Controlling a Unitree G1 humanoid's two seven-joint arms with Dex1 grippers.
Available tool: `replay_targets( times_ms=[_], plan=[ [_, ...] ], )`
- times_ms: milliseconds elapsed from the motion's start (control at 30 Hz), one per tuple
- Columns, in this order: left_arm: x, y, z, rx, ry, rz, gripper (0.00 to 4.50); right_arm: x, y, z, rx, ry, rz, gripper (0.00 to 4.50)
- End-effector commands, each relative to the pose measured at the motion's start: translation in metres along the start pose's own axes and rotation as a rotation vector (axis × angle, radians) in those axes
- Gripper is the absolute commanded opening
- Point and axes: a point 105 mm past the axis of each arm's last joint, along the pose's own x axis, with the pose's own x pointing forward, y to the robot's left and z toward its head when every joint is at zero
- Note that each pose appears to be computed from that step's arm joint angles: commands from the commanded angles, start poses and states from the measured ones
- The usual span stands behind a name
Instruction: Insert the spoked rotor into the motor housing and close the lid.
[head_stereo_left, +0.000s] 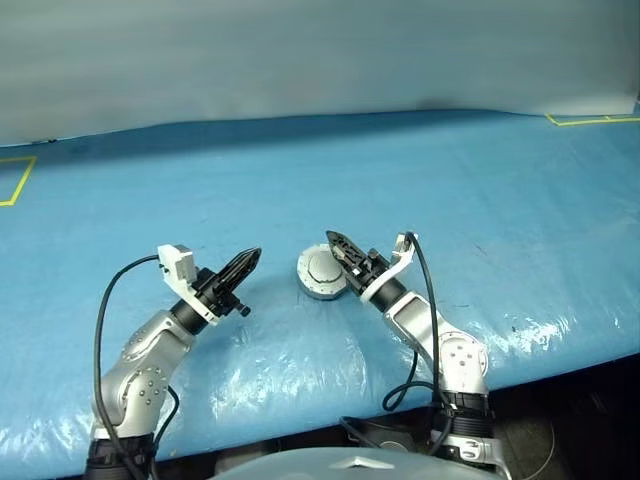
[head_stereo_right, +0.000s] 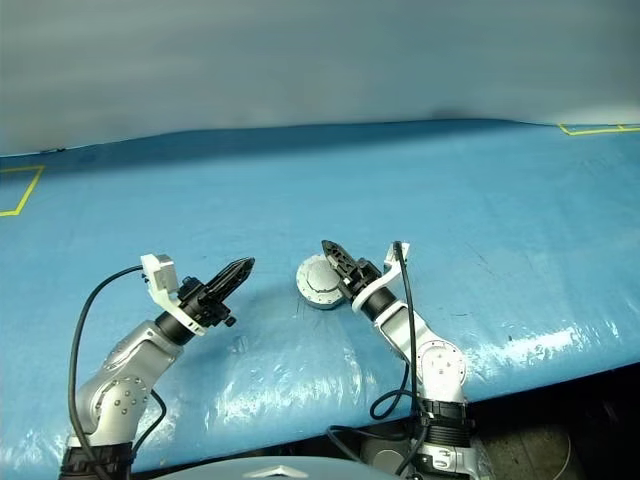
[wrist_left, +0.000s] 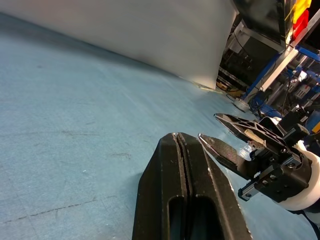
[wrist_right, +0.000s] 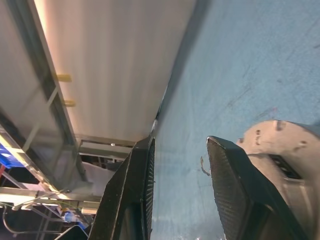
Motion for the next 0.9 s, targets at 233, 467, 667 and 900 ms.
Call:
replay_targets(
  times_ms=[233, 467, 667, 900],
  plan=[
    [0.009, -0.027, 0.002, 0.074, 0.059, -0.158, 0.00, -0.023, 0.049, 0.043, -0.417, -0.095, 0.138, 1.70],
    [0.040, -0.013, -0.041, 0.272, 0.277, -0.177, 0.00, -0.032, 0.036, 0.054, -0.472, -0.071, 0.063, 1.70],
    [0.055, -0.004, -0.061, 0.374, 0.359, -0.175, 0.00, -0.034, 0.033, 0.045, -0.447, -0.077, 0.046, 1.70],
    [0.055, -0.003, -0.066, 0.377, 0.380, -0.209, 0.00, -0.043, 0.024, 0.044, -0.436, -0.087, -0.001, 1.70]
  ],
)
